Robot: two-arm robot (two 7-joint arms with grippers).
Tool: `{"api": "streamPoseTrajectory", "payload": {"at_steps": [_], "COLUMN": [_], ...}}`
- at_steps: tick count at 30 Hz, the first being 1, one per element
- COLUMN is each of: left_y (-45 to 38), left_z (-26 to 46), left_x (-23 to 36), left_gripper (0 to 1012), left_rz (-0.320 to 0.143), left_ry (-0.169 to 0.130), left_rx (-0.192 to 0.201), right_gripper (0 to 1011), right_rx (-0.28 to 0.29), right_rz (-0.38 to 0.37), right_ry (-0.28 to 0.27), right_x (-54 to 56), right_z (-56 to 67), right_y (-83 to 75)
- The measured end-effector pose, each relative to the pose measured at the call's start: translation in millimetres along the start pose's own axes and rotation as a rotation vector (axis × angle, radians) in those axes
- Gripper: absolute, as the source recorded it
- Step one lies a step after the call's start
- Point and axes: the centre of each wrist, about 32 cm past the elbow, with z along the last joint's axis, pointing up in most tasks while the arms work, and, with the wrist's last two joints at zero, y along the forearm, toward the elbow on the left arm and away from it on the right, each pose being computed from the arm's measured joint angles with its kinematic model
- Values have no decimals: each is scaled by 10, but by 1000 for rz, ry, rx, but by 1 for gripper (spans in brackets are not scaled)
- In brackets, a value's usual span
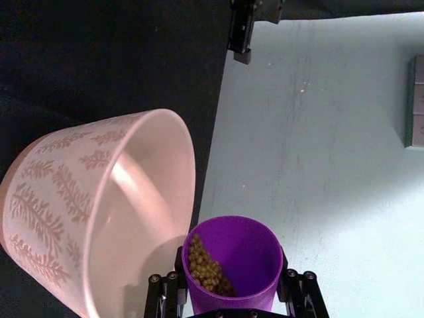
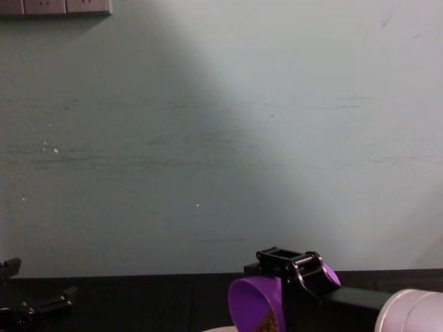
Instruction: Pick up the cup and pour the mung beans from the cup into the bowl.
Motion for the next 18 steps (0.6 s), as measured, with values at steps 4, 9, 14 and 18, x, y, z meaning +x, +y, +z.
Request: {"api": "streamPoseTrajectory", "payload": {"at_steps": [4,9,14,18], "left_y": [0,0,0,0], "left_z": [0,0,0,0], "left_x": [0,0,0,0], "left_gripper": [1000,1000,1000,1000], "left_rz": [0,0,0,0], "left_ry": [0,0,0,0], "left_rx": [0,0,0,0], "right_gripper": [735,734,735,735], "right_rx": [-5,-11,-15,-15], "right_rz": [3,4,4,3], "right_ry": [-17,-29,-42,-51], "right_x": [-11,-13,-9,-5], "right_z": [18,27,33,39], "right_y": [10,14,16,21]}}
